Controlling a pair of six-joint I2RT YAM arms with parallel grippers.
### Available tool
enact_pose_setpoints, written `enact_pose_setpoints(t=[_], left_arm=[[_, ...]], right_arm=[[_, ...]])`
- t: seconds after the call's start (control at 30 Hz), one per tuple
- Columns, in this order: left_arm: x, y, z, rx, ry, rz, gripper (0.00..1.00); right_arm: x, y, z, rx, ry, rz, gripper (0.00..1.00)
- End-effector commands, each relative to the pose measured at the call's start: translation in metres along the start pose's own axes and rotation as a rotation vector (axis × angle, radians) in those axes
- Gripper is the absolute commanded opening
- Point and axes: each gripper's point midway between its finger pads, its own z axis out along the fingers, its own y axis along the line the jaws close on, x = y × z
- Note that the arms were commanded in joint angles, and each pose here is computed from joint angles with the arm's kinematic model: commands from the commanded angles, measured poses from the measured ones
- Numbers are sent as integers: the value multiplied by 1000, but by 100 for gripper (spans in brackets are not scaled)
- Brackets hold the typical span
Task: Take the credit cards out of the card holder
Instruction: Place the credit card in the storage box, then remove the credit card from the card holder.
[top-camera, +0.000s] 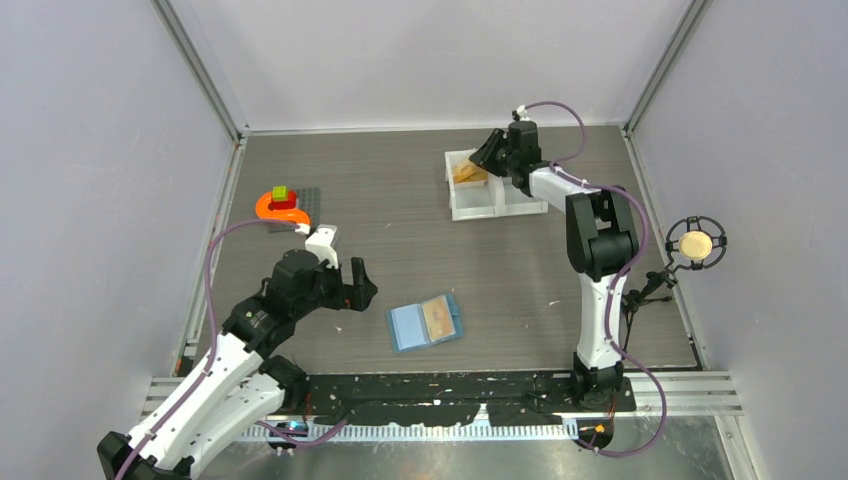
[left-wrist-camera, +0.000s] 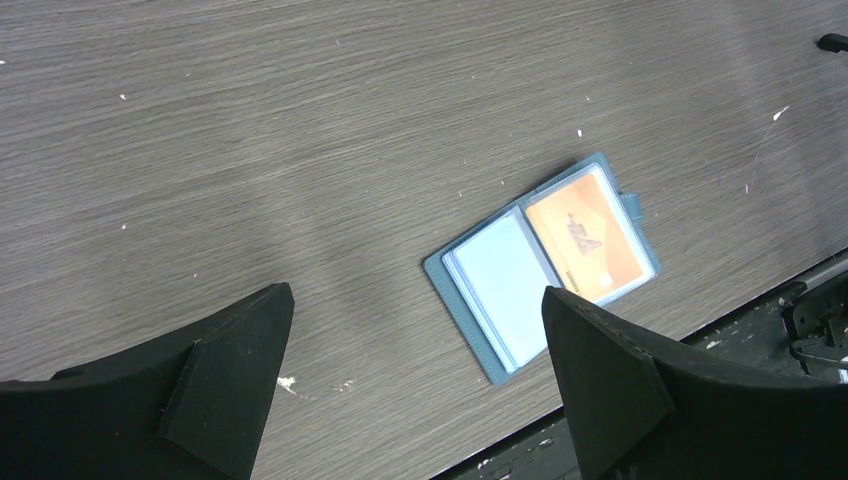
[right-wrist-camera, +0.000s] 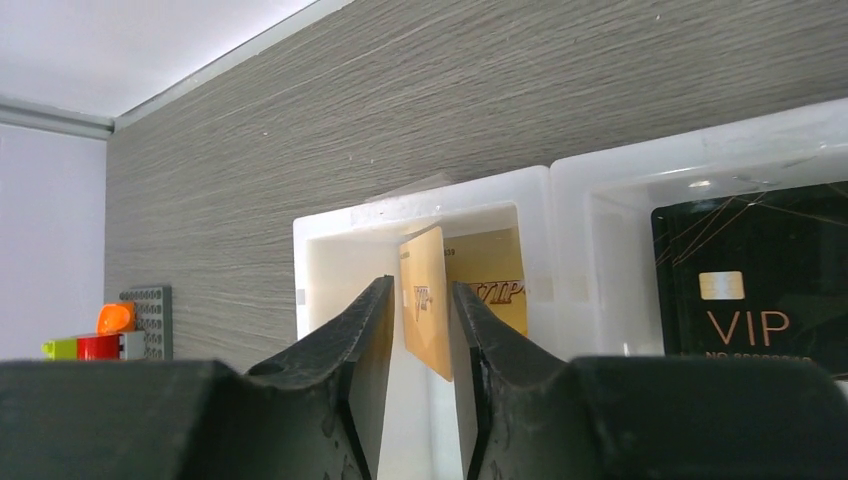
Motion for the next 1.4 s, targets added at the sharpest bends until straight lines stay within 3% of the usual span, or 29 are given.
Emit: enact_pose_setpoints(t=[0.0,0.37,0.6,0.73,0.93,1.37], left_arm=[[-21,-5,-7,9,-54,10,100],[-18,-4,-9,-1,-41,2,100],[-10,0,-6,-33,18,-29,100],[3,-8,-2,12,63,-74,100],[29,-17,9,82,120,-161,98],[56,-51,32,308,153,-321,86]], right_arm=[[-39,25,-11,-17,-83,-68,36],[-73,46,-59,55,-90,-188,42],[-54,82,-116,52,-23,-270,42],[-11,93,-149,69,46,-309,42],[91,88,-195,40,194,-398,42],[237,121,-272,-264,404,-343,38]])
